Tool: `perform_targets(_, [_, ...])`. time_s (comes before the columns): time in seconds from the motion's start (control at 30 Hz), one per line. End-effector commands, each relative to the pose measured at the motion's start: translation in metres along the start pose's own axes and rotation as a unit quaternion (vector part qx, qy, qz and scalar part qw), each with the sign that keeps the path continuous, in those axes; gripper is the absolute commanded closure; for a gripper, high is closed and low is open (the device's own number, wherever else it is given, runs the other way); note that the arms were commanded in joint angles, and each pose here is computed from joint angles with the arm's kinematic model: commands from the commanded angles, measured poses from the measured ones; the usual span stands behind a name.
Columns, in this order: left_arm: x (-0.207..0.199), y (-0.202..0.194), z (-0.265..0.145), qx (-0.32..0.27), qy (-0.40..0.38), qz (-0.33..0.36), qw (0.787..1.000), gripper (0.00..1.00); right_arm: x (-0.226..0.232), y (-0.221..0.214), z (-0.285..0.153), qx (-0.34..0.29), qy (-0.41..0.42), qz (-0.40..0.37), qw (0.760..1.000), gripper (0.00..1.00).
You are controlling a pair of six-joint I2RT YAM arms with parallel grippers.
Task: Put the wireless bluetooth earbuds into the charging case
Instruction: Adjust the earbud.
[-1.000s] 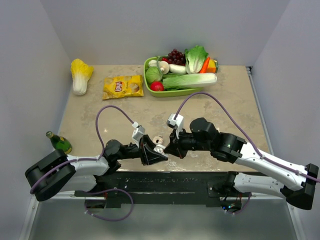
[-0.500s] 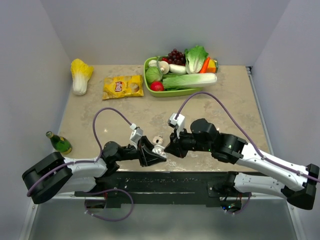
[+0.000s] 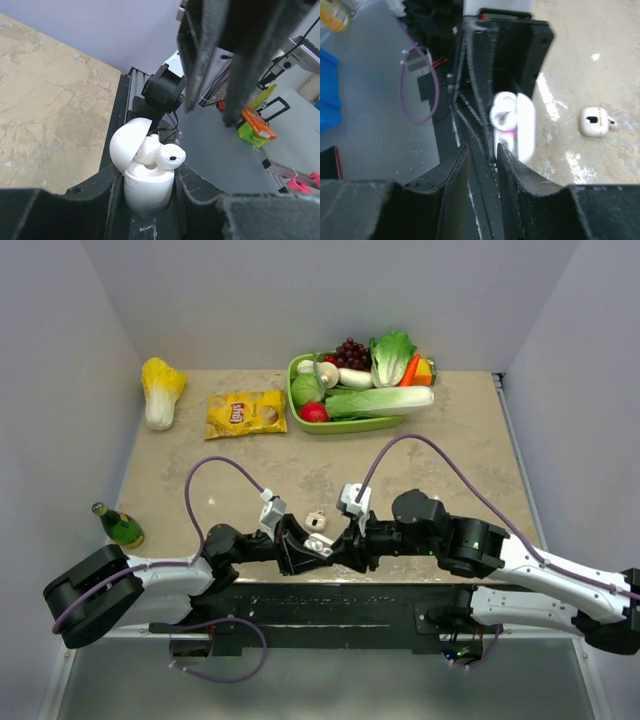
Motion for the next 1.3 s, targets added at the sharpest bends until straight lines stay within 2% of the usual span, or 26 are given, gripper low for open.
perform_targets(0.0, [-0.079, 0.071, -0.006, -0.171, -0.181, 0.182, 0.951, 1.00, 0.020, 0.014, 0.002, -0.009, 0.031, -0.054, 0.998, 0.66])
perform_targets(0.13, [-0.079, 0.070, -0.004, -0.167, -0.182, 0.179, 0.952, 1.00, 0.020, 0.011, 0.011, 0.000, 0.012, -0.061, 0.998, 0.63])
perform_targets(0.5, [-0.080, 0.068, -0.003, -0.162, -0.187, 0.175, 0.953, 1.00, -0.002, 0.024, 0.008, -0.057, -0.072, -0.060, 0.994, 0.61])
perform_targets(0.87, [-0.081, 0.068, -0.002, -0.161, -0.190, 0.174, 0.953, 1.00, 0.006, 0.014, 0.018, -0.035, -0.038, -0.070, 0.996, 0.68])
perform_targets(1.27, [-0.081, 0.068, -0.001, -0.161, -0.190, 0.175, 0.952, 1.00, 0.005, 0.002, 0.024, -0.006, -0.042, -0.067, 0.997, 0.67])
Point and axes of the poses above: each gripper's point midway between its finger pads, its own z axis out along the fingers, its own x axis along the line the jaws close on, y = z × x, the point moved 4 cm from there along -z, back along the fingers, and after that the axes turned 6 degrees about -z, right-handed, at the moved point
